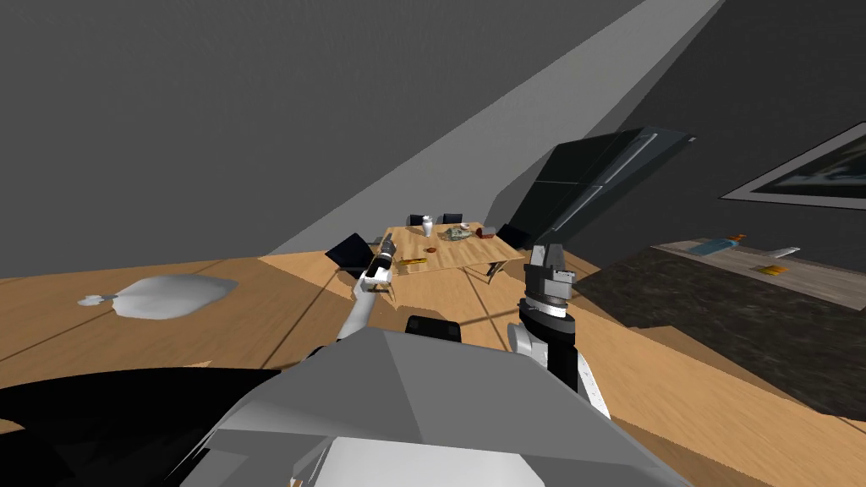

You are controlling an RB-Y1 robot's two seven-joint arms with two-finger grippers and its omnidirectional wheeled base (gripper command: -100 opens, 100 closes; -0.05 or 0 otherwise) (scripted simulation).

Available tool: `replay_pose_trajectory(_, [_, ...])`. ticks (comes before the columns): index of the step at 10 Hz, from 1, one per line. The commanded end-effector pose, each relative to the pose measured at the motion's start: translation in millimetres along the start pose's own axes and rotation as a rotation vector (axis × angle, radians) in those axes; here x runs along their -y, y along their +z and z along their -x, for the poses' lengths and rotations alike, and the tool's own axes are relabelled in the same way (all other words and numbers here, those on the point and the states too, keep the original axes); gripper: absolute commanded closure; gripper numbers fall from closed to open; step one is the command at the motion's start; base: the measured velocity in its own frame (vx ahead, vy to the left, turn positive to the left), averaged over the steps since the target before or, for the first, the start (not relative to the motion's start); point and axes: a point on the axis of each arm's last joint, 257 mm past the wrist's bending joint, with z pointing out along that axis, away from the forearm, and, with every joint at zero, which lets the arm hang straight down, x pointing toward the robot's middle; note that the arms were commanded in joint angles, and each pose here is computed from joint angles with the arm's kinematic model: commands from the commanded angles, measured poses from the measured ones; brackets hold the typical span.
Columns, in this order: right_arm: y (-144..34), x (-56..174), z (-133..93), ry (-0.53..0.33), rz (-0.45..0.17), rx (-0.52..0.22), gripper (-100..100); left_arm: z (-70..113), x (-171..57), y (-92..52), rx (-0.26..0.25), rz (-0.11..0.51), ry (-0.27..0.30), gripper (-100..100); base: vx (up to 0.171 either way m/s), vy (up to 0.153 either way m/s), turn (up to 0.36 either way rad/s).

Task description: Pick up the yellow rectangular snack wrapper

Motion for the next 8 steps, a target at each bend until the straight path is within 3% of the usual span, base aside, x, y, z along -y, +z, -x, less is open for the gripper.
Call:
replay_pose_trajectory(1, [0.0,0,0,0.0,0.0,0.0,0,1.0,-17,10.5,0.005,0.059,-0.022,-100,0.015,-0.038,-0.089])
replay_pose_trajectory(2, [0.0,0,0,0.0,0.0,0.0,0,2.4,-30,9.3,0.008,0.093,-0.022,-100,0.018,-0.03,-0.055])
replay_pose_trajectory(5, [0.0,0,0,0.0,0.0,0.0,0,1.0,-52,28.1,0.016,0.183,-0.057,-100,0.023,-0.036,-0.068])
replay_pose_trajectory(6, [0.0,0,0,0.0,0.0,0.0,0,3.2,-75,23.7,0.022,0.24,-0.057,-100,0.022,-0.032,-0.052])
replay_pose_trajectory(7, [0.0,0,0,0.0,0.0,0.0,0,1.6,-77,33.4,0.024,0.262,-0.073,-100,0.036,-0.031,-0.082])
replay_pose_trajectory(8, [0.0,0,0,0.0,0.0,0.0,0,3.2,-97,28.3,0.03,0.316,-0.073,-100,0.031,-0.022,-0.039])
